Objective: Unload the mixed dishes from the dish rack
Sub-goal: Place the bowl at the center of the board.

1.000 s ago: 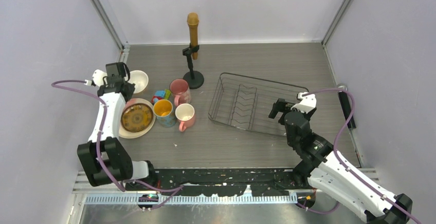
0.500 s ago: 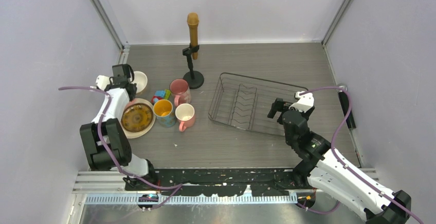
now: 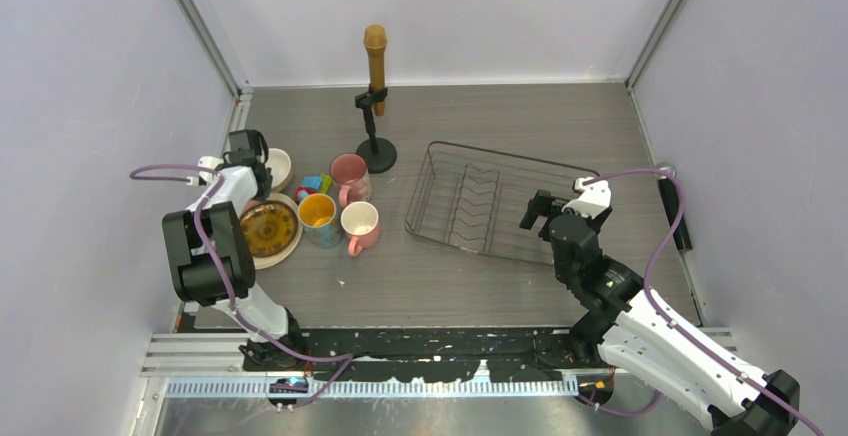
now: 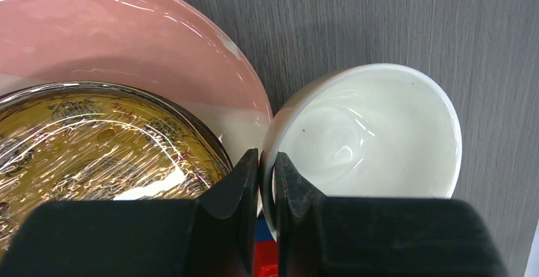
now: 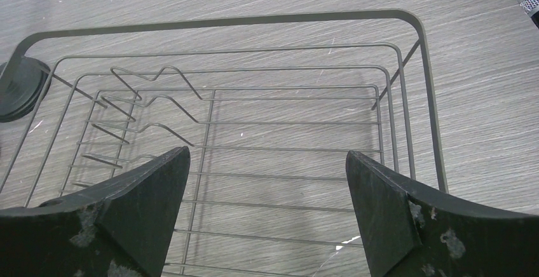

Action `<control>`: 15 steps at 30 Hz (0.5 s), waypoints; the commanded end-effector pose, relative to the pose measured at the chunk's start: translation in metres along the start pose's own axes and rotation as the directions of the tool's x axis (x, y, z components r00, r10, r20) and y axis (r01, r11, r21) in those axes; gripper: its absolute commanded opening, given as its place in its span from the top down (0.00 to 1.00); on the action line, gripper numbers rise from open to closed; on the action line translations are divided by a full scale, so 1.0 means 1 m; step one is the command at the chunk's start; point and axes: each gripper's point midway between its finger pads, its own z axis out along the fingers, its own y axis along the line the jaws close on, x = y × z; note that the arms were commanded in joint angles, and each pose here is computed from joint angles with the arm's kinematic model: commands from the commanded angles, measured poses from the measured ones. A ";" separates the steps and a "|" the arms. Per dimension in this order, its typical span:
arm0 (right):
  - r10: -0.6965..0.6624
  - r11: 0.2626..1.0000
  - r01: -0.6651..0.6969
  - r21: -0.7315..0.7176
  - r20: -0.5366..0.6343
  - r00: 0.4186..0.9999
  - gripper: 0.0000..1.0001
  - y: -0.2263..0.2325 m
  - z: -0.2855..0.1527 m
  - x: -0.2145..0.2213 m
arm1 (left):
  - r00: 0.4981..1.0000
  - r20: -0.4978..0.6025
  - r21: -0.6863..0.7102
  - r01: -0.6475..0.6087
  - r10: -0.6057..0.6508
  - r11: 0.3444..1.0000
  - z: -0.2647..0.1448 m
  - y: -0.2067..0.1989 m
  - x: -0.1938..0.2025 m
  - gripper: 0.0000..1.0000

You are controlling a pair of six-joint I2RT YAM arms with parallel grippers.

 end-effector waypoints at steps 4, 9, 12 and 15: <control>0.033 0.999 -0.032 -0.016 0.042 0.999 0.00 0.010 0.002 -0.017 | 0.993 0.068 0.116 0.093 -0.101 0.989 -0.001 -0.042 -0.025 1.00; 0.025 1.000 -0.024 -0.014 0.036 0.999 0.00 0.011 0.004 -0.015 | 0.996 0.056 0.106 0.067 -0.073 0.992 0.004 -0.042 -0.020 0.97; 0.028 0.999 -0.027 -0.017 0.038 0.999 0.00 0.011 0.003 -0.016 | 0.997 0.051 0.087 0.056 -0.060 0.995 0.005 -0.039 -0.019 0.89; 0.031 0.999 -0.031 -0.021 0.039 0.999 0.00 0.011 0.003 -0.016 | 0.997 0.051 0.083 0.048 -0.052 0.995 0.004 -0.038 -0.019 0.71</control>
